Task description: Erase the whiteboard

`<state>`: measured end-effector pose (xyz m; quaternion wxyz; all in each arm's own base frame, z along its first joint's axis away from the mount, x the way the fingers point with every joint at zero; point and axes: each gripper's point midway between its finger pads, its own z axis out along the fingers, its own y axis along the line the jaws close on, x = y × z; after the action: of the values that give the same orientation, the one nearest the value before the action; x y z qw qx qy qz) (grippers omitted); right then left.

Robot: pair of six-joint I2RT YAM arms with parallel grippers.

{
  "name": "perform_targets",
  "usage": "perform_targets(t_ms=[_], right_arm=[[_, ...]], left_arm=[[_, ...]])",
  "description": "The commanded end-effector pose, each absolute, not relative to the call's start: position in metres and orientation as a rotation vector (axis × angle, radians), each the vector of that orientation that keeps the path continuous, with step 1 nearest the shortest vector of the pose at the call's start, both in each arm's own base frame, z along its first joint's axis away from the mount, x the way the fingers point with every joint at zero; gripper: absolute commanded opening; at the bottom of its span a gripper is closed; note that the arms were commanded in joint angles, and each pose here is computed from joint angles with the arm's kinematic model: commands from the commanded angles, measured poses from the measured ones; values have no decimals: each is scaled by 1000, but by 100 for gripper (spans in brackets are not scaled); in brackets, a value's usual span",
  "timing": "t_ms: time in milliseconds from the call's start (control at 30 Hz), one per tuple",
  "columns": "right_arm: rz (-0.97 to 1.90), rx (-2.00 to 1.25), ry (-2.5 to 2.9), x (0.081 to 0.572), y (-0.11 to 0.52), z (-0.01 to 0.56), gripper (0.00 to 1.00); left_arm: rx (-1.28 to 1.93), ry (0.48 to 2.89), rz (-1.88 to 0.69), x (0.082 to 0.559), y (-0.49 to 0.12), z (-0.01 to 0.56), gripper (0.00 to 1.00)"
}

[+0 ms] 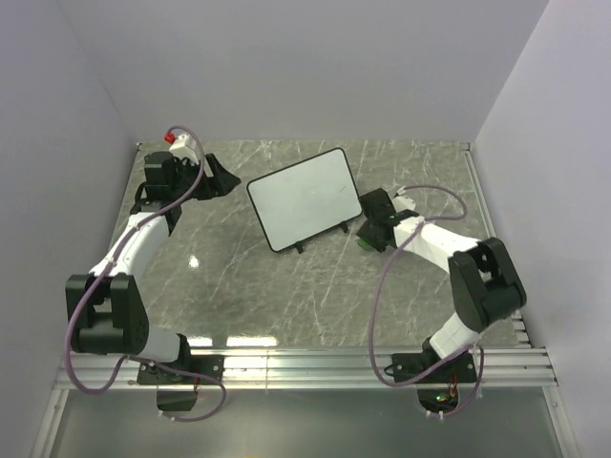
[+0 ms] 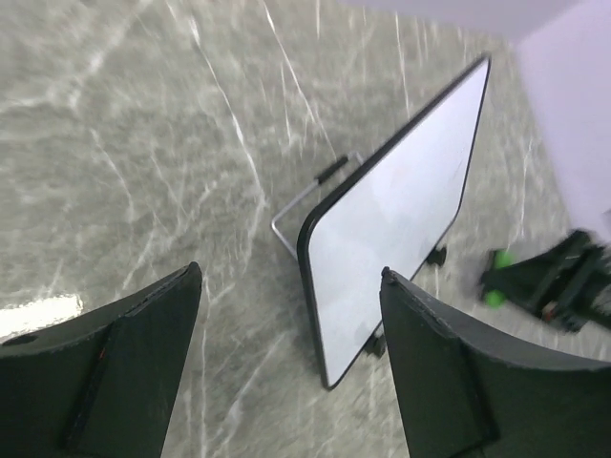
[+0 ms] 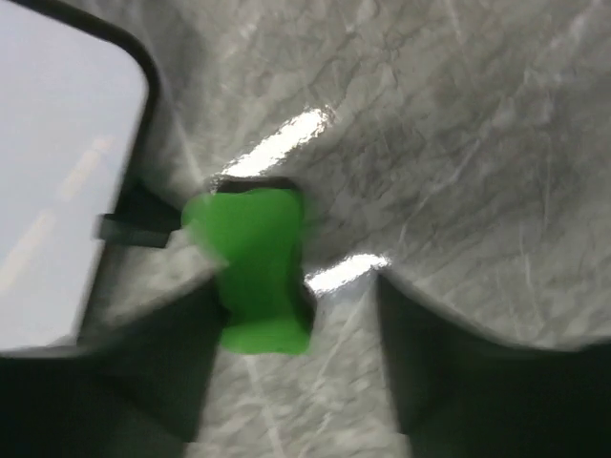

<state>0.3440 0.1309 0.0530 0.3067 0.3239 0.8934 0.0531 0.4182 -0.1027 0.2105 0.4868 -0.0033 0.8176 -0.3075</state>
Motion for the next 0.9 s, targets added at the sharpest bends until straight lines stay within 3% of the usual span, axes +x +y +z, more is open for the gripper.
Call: perform_targets(t_ms=[0,33,67,333,567,700,867], right_arm=[[66,786,2465,345,135,47,78],[69,768,2482,345,137,47,97],[77,752,2486,348,140,50,99],[213,615,2386,348,148,128,100],[404,483,2204,303,153,220,100],[603,385,2079,275,156,252,100],[653,385,1994,250,141,277,100]], left_arm=[[-123,1918,-681,416,-89,241,81],[-138,1908,-661,416,-85,245,80],[-174,1931,-625,411,-79,244,80],[-245,1907,-546,376,-64,273,83],[-260,1992,-439,352,-51,259,89],[-243,2038,-442,342,-53,239,97],[-317,2113,-343,320,-38,207,98]])
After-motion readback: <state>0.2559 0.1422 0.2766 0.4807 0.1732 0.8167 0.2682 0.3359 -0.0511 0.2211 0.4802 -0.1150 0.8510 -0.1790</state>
